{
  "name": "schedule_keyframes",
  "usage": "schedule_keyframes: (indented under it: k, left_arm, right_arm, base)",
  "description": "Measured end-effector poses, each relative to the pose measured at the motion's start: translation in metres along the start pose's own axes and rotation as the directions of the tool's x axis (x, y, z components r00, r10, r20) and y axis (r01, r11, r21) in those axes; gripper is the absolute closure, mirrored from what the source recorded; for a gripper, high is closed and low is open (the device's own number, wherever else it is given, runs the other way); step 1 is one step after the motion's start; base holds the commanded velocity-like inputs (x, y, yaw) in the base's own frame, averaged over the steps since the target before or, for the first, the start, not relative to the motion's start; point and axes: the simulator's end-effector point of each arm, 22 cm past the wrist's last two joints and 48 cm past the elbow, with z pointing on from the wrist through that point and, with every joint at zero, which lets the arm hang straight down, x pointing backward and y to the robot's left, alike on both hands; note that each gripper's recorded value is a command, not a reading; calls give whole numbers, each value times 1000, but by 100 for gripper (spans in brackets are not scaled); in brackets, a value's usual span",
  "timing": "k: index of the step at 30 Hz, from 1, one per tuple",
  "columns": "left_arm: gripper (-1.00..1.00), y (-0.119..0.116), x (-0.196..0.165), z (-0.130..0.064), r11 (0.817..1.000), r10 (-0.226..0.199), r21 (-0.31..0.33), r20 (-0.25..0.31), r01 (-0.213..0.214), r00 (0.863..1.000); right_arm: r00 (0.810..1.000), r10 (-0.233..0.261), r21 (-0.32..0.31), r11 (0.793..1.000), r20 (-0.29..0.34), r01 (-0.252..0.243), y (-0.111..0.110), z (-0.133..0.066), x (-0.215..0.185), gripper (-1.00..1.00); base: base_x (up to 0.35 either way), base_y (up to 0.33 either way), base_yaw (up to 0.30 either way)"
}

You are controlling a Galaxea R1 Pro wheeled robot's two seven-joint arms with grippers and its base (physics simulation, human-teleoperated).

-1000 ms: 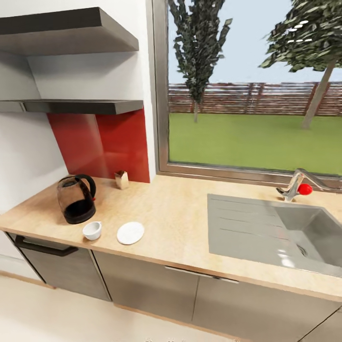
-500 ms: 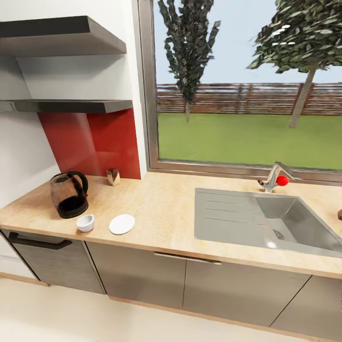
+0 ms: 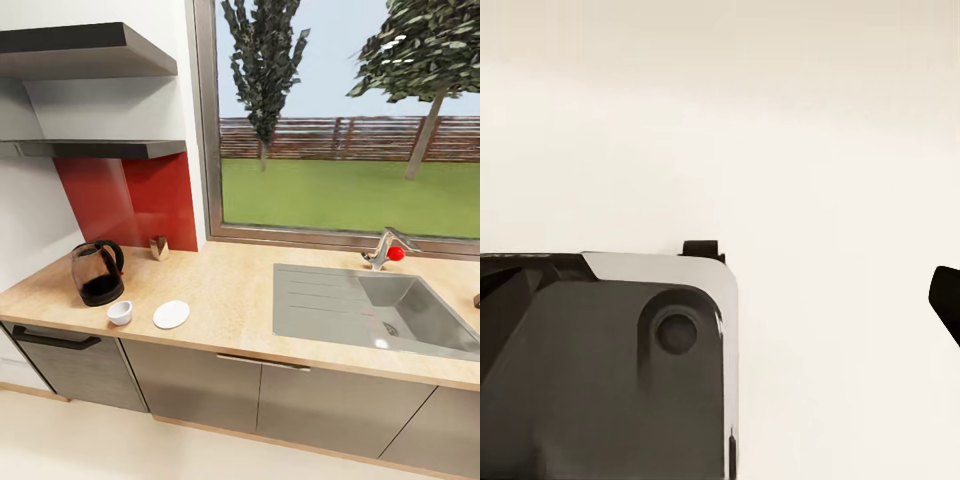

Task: Set up a coffee station on the kitchen countertop: keep the coffee maker on the countertop, move the bottle of coffee from the kitchen shelf to the counter next to the coffee maker, place a paper coffee filter on top of the coffee maker, put the saucer next to the coffee maker with the coffee cup on the saucer, and place the electric kettle next to the coffee maker.

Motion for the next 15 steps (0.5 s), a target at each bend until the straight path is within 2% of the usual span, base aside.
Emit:
schedule_keyframes:
  k: [3,6,7,9,10,12,13,15]
  left_arm:
    - [-100,1,-16,1,1000,-5,-2,35,5,999]
    - [-100,2,-41,0,1000,-15,-2,105,16,994]
    - [-100,2,-56,-1,1000,-22,-2,145,23,989]
    - [-100,2,-89,-4,999,-37,1,229,38,973]
    - [-100,2,-98,-6,999,-42,2,251,42,967]
    - [-100,-3,-135,-14,998,-63,18,335,60,940]
    - [-100,-6,-145,-17,998,-70,25,357,65,932]
    - [-100,-20,-187,-32,995,-101,64,441,81,892]
  right_arm:
    - [1000,0,1,1000,0,0,0,0,0,-100]
    - [1000,-1,3,1000,-1,1,-1,0,0,-100]
    - [1000,-1,4,1000,-1,1,-1,0,1,-100]
    - [1000,-1,4,1000,-1,1,-1,0,1,-100]
    - [1000,-1,4,1000,-1,1,-1,0,1,-100]
    - [1000,-1,4,1000,0,1,-1,0,0,-100]
    - [1000,-1,4,1000,0,1,-1,0,0,-100]
    - [1000,-1,4,1000,1,1,-1,0,0,-100]
  base:
    - [0,0,0]
    - [0,0,0]
    - [0,0,-5]
    - [0,0,-57]
    - [0,0,-129]
    - [0,0,-138]
    - [0,0,-83]
    - [0,0,-48]
